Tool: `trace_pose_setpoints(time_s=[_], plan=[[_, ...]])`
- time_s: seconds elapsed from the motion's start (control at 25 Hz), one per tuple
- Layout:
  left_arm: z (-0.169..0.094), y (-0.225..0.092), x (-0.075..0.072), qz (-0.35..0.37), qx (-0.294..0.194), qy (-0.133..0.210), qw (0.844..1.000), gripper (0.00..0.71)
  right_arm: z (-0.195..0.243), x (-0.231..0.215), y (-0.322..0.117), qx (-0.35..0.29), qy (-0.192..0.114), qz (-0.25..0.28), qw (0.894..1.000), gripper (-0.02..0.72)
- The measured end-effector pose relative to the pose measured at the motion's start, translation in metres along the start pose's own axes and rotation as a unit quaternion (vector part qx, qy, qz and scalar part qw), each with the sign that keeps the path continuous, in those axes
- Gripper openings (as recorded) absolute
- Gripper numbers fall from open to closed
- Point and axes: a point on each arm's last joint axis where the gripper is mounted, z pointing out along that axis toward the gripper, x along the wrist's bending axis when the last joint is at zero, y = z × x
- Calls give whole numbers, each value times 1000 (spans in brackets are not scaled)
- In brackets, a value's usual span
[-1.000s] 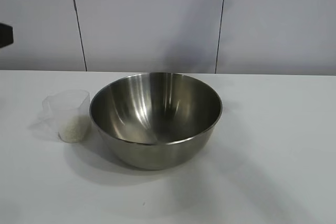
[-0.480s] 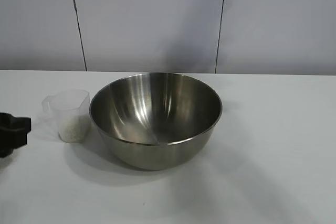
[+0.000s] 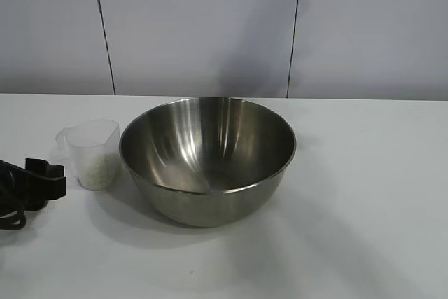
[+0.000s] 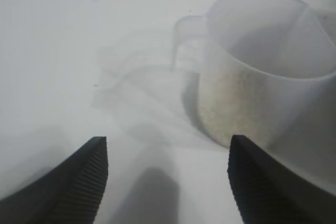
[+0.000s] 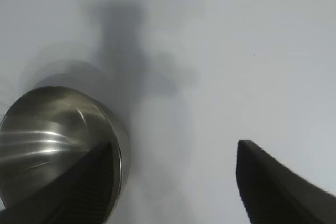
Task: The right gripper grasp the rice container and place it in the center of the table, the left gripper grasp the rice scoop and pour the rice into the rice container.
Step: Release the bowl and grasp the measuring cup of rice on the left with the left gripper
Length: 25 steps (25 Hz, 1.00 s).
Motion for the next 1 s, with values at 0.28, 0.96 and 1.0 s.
trace_pose_setpoints(time_s=[0.28, 0.96, 1.0], plan=[[4, 1, 16, 2, 0, -11, 1000, 475, 0, 0, 0, 0, 0, 0, 1000, 463], [33, 3, 22, 34, -13, -82, 996, 453, 0, 2, 0, 0, 11, 4, 1000, 463], [34, 4, 22, 34, -15, -82, 996, 453, 0, 2, 0, 0, 11, 4, 1000, 463]])
